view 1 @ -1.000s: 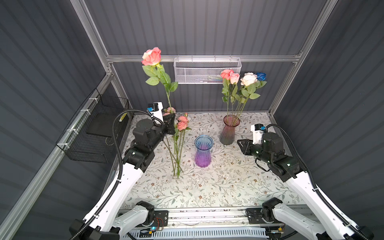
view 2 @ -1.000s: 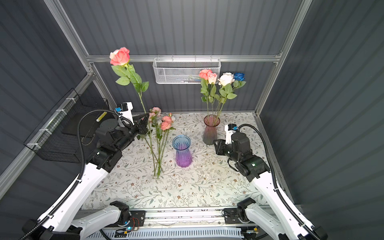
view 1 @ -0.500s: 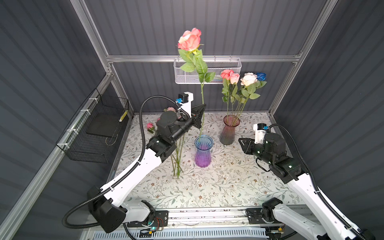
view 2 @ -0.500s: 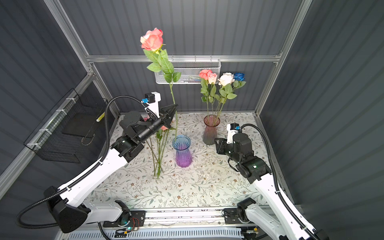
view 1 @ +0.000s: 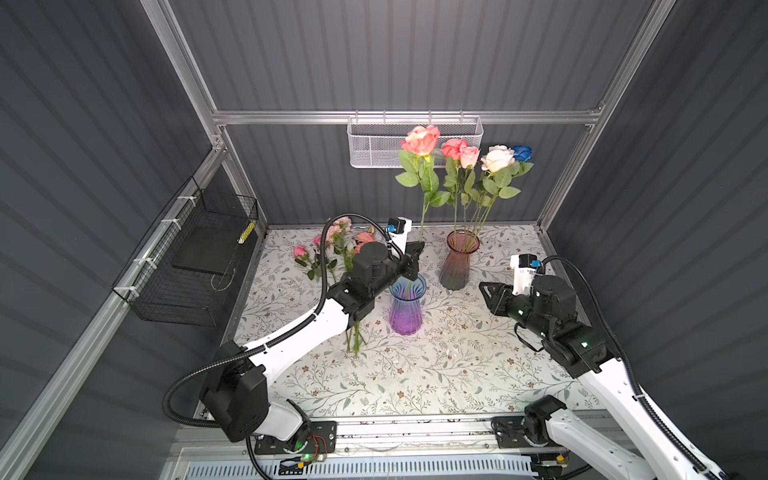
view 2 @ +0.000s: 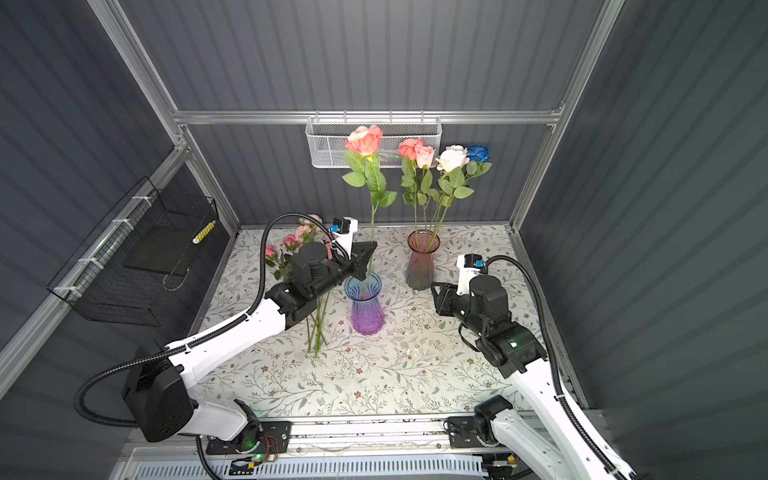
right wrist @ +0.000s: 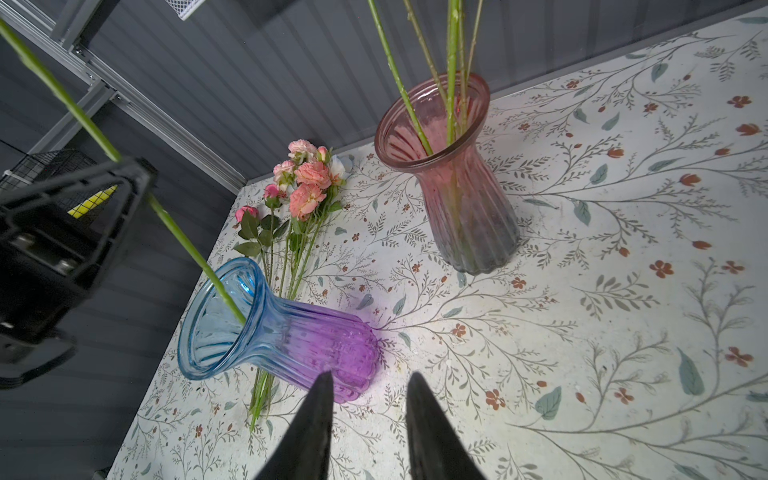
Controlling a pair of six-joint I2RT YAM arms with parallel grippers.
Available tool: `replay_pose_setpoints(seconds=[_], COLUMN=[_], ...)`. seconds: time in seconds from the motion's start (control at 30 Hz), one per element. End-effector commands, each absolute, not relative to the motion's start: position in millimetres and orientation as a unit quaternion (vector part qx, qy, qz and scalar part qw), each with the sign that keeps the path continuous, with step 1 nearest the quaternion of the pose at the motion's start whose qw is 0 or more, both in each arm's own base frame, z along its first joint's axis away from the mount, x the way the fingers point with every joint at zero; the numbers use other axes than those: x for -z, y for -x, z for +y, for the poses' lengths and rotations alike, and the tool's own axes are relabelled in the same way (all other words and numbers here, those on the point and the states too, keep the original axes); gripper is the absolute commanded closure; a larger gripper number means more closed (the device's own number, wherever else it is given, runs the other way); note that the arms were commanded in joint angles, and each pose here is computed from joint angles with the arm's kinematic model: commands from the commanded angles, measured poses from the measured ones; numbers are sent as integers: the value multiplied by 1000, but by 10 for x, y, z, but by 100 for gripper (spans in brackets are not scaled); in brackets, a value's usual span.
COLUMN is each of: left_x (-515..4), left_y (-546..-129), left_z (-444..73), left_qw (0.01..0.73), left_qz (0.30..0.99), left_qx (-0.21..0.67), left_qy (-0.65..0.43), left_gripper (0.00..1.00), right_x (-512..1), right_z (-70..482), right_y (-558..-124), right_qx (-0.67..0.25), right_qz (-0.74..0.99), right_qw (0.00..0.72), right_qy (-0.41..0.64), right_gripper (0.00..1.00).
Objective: Arrange the flowers into the vase
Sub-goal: 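Carry the pink rose over the blue-to-purple vase and lower it with the left gripper, then open the left gripper and withdraw it toward the lying bunch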
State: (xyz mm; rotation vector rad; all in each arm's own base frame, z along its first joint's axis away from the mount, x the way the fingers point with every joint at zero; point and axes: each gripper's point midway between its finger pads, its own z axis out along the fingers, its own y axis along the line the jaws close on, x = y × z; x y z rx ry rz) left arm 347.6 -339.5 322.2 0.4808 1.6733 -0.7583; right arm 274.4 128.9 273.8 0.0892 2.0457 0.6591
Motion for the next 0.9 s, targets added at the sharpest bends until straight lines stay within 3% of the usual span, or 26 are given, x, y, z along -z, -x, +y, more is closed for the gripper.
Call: replay_pose_setpoints(seconds=[0.0,0.1,0.6,0.87], left_x=[-3051,-2951,-2986,-2988], left_y=[-3493,-3458,-3219,-3019], left_z=[-3333,-3316,-3038,-2483], left_qw=[586,574,566,580], left_qz=[726,736,751,769], left_qx=[295,291,269,196], left_qy=[-205,-209,-210,-185], left_gripper=[100,100,47,29], right_x=[-2689,-2664,-2692,-2727], right_z=[1326,1358,1381,1378], right_y=[-2741,-2743,-2725,-2705], right_qx=[-275,-281,-297,-295], right_qz=[839,841,838,837], right_qw=[468,461,456,458], right_qy=[-33,-33,-43,-37], right_gripper=[67,66,66,66])
